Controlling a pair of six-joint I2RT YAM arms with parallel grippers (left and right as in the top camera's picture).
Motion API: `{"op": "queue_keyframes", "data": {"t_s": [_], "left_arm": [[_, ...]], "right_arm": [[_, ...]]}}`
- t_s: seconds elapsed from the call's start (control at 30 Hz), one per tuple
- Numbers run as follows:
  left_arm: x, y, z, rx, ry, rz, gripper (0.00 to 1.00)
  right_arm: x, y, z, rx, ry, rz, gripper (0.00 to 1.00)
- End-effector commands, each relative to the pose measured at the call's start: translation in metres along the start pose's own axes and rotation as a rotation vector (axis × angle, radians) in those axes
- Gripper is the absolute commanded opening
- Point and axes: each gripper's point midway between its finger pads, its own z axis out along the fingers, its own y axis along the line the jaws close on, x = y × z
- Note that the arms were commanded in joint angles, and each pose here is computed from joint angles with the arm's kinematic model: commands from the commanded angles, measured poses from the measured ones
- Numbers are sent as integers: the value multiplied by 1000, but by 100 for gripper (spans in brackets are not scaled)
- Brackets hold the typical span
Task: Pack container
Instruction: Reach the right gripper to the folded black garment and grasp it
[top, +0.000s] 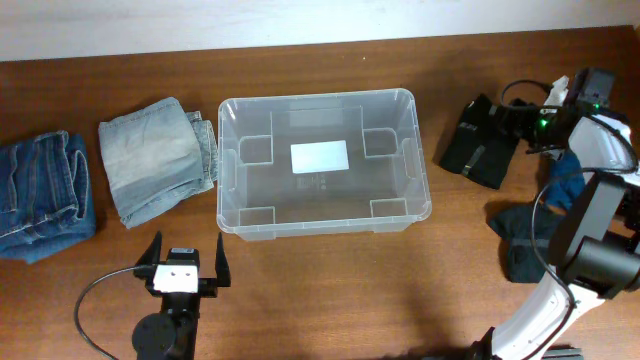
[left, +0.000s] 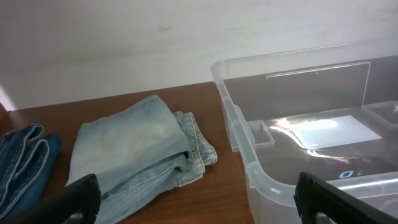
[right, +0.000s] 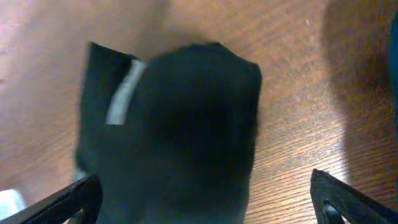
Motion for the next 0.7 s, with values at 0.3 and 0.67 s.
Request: {"op": "queue_keyframes", "data": {"t_s": [0.3,0.67], "left_arm": [[0,0,0,4,-6,9,100],[0,0,0,4,-6,9,100]], "right_arm": [[24,-13,45,2,100,50,82],[25,-12,44,0,105,52,22]]}}
